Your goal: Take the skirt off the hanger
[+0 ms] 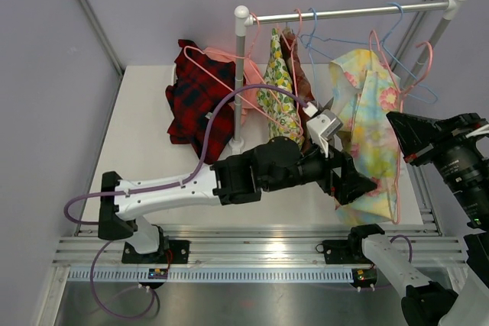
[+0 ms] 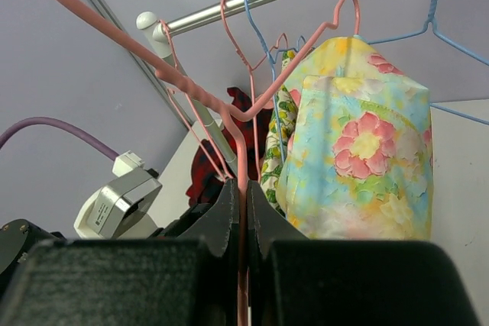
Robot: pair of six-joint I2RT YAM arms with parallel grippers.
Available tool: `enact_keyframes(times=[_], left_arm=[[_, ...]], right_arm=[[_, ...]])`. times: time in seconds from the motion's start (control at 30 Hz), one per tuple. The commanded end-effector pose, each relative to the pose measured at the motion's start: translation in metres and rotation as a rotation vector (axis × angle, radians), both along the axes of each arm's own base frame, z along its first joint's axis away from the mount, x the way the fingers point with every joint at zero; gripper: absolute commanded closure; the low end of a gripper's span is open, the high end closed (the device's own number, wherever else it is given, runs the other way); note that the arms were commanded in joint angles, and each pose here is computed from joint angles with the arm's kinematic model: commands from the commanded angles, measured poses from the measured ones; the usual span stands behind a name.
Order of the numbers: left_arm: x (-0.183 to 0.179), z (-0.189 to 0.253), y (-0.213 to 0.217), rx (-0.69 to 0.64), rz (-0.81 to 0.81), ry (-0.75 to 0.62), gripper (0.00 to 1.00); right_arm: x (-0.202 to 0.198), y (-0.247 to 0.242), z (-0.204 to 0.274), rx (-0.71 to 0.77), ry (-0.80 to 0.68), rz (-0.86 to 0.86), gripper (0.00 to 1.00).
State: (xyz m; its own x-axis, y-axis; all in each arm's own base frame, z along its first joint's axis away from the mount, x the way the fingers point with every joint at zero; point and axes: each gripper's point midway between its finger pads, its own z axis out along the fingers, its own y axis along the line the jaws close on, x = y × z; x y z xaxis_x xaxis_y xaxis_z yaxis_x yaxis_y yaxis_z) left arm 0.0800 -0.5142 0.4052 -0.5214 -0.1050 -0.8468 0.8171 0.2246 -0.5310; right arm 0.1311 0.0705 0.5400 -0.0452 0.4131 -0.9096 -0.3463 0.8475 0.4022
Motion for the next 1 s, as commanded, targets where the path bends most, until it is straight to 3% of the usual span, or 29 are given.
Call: enact_keyframes(times=[0.0, 0.13, 0.37, 0.57, 0.63, 0.7, 0.8, 0.9, 0.97], left_arm=[[-0.016, 0.055, 0.022, -0.195, -0.056, 0.000, 0.01], [-0.011, 0.035, 0.038, -0.188, -0.021, 0.006, 0.01], [0.000, 0.050, 0.053, -0.348, -0.033, 0.056, 0.01], [-0.006, 0.071, 0.015, -0.484, -0.208, 0.119, 0.03], [-0.005, 0.076, -0.010, -0.540, -0.276, 0.157, 0.58], [-0.008, 0.084, -0.025, -0.581, -0.339, 0.211, 1.00], [-0.016, 0.084, -0.025, -0.605, -0.372, 0.218, 1.00], [-0.011, 0.062, -0.013, -0.528, -0.278, 0.195, 1.00], [-0.007, 0.038, 0.001, -0.404, -0.175, 0.147, 1.00]], right_arm=[[-0.017, -0.001, 0.032, 0.019, -0.120, 0.012, 1.00], [-0.018, -0.002, 0.036, 0.021, -0.129, 0.008, 1.00], [-0.017, 0.002, 0.037, 0.040, -0.125, 0.028, 1.00], [-0.018, 0.003, 0.035, 0.055, -0.124, 0.031, 1.00], [-0.016, 0.002, 0.034, 0.055, -0.123, 0.023, 1.00], [-0.014, 0.000, 0.034, 0.053, -0.123, 0.015, 1.00], [-0.012, 0.000, 0.032, 0.043, -0.117, 0.010, 1.00], [-0.012, -0.003, 0.032, 0.026, -0.117, -0.007, 1.00], [-0.012, -0.006, 0.033, 0.015, -0.121, -0.021, 1.00]])
